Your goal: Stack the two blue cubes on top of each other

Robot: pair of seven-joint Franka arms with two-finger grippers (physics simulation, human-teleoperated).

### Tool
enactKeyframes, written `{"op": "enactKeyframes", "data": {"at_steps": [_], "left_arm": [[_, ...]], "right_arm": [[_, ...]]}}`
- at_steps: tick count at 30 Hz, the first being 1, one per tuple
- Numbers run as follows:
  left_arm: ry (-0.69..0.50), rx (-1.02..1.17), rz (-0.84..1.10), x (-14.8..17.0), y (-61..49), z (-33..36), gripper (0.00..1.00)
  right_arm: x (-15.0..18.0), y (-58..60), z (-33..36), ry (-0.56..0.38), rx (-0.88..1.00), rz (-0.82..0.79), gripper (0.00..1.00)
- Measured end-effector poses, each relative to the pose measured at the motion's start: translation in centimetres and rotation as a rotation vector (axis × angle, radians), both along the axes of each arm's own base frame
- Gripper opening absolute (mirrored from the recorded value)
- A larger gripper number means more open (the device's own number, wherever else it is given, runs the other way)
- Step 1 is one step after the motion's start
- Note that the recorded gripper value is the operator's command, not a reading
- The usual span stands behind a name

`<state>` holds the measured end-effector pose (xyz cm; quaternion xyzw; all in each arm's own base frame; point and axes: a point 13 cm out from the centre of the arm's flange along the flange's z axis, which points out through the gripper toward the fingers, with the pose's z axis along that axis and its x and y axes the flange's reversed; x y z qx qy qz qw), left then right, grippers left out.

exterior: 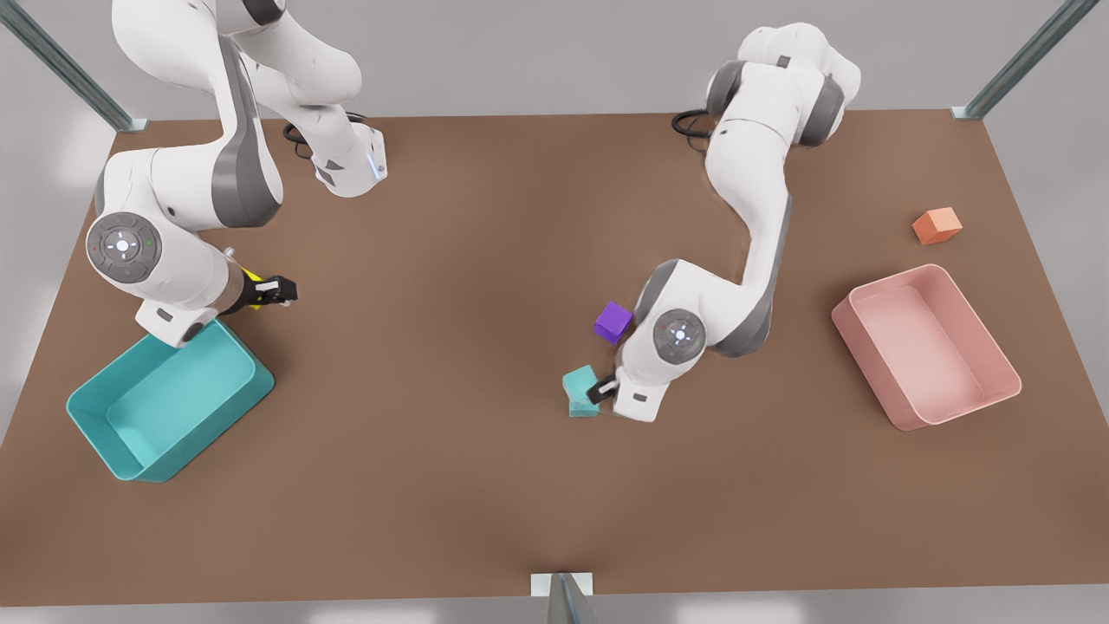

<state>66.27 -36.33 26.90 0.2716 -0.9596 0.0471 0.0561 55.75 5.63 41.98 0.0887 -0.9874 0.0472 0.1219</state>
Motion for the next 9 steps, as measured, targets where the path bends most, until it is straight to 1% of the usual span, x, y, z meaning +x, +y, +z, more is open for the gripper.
{"op": "enactKeyframes", "data": {"at_steps": [1,2,3,4,5,6,7,9], "left_arm": [[-0.005,0.025,0.04,1.8,6.2,3.2,1.0],[0.005,0.07,0.056,2.5,11.8,4.9,1.0],[0.022,0.09,0.069,2.5,17.2,7.2,1.0],[0.059,0.081,0.062,0.2,21.8,9.9,1.0],[0.087,0.082,0.03,-3.3,24.8,12.0,1.0],[0.092,0.091,-0.014,-5.6,25.9,13.8,1.0],[0.091,0.102,-0.059,-7.0,26.4,15.4,1.0],[0.112,0.119,-0.139,-8.7,27.0,16.5,1.0]], "right_arm": [[0.1,0.0,0.3,-0.008,0.001,-0.001,1.0],[0.3,-0.1,0.8,-0.018,0.001,-0.003,1.0],[0.6,-0.3,1.5,-0.034,0.003,-0.004,1.0],[0.7,-0.3,2.1,-0.048,0.004,-0.005,1.0],[0.7,-0.3,2.7,-0.059,0.005,-0.005,1.0],[0.6,-0.3,3.3,-0.07,0.005,-0.004,1.0],[0.4,-0.4,3.9,-0.08,0.005,-0.004,1.0],[0.3,-0.5,4.3,-0.086,0.005,-0.003,1.0]]}}
